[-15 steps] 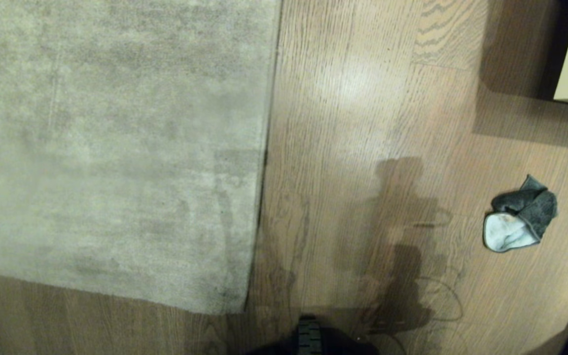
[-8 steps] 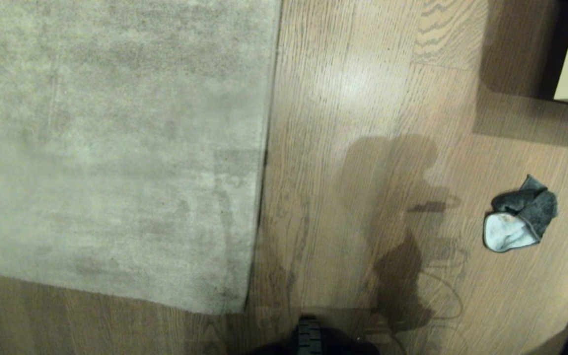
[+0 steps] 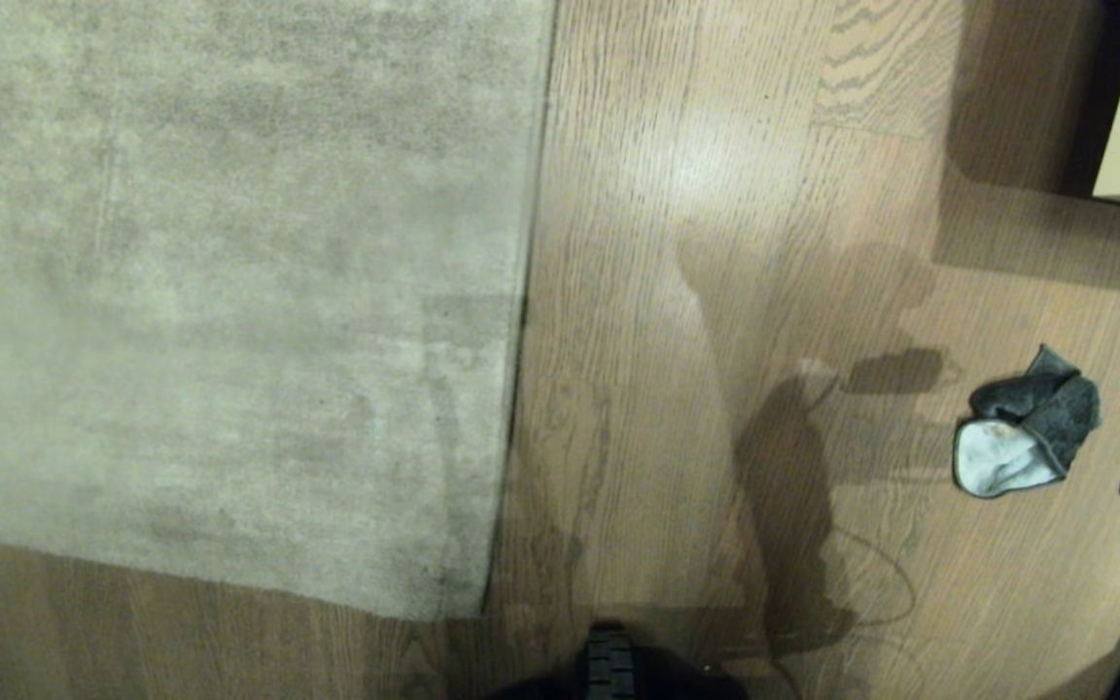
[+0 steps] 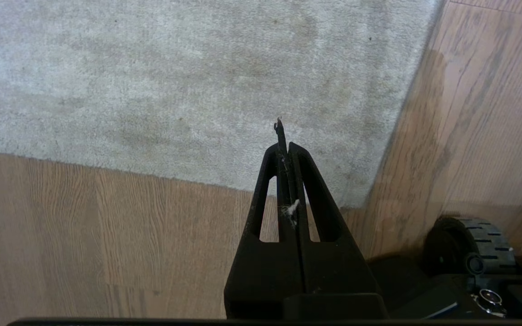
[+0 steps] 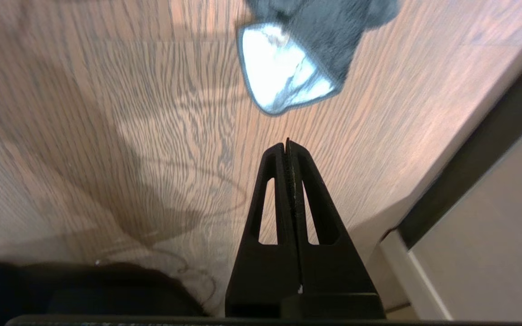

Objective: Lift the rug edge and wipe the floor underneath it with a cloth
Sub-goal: Pick up the rag

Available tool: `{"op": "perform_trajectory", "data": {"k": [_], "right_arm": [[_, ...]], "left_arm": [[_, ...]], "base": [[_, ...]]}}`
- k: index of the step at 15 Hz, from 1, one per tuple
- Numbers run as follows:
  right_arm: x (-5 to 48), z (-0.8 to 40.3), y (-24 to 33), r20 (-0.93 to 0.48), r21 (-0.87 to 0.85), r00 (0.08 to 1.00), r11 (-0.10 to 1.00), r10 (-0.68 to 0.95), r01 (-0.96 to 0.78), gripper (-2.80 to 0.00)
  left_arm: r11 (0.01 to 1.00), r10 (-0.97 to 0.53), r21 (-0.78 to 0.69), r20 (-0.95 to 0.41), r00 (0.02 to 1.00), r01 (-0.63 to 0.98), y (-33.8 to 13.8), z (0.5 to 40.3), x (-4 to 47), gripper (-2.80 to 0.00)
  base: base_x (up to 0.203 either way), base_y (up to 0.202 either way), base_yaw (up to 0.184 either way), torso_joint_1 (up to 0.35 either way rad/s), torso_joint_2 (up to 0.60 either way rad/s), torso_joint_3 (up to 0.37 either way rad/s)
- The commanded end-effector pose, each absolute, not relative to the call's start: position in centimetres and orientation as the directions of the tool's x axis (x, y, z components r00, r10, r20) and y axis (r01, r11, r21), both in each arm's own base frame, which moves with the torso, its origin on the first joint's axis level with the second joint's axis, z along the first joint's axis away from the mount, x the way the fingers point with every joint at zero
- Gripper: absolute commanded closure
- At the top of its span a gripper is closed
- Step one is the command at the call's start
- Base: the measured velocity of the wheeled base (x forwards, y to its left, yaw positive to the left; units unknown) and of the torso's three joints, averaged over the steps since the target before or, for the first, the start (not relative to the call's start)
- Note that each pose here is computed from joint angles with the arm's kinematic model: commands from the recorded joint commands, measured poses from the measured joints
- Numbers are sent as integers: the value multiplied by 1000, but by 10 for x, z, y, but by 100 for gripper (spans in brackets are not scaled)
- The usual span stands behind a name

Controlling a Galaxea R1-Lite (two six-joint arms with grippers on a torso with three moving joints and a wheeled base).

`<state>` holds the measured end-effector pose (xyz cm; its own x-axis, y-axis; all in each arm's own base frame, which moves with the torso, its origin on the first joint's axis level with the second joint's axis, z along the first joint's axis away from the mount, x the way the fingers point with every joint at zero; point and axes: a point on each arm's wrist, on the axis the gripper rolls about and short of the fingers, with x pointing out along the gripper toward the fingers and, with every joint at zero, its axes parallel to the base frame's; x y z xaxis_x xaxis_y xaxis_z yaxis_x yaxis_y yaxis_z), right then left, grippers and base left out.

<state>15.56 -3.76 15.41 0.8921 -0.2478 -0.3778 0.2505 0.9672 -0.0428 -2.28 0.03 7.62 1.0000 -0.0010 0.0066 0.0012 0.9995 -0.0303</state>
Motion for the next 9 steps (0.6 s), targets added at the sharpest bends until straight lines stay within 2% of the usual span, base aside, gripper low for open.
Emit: {"op": "perform_trajectory", "data": {"k": [1,6,8,9], "right_arm": [[168,144,-48,-434,-28,869,967,-238,252,-280],[186,141,-66,-465,-16,842,953,-275,302,-280],[195,139,-68,-431,18,864,955,-259,295,-280],[197,138,-67,-406,50,893,971,-195,235,-280]], "left_arm": [[1000,0,-31,6,1000,0,0,76,-23,0],[1000,0,-31,6,1000,0,0,76,-23,0],[1000,0,-31,6,1000,0,0,76,-23,0],[1000,0,-31,6,1000,0,0,76,-23,0]], "base": [[0,0,0,0,0,0],[0,0,0,0,0,0],[0,0,0,0,0,0],[0,0,0,0,0,0]]}}
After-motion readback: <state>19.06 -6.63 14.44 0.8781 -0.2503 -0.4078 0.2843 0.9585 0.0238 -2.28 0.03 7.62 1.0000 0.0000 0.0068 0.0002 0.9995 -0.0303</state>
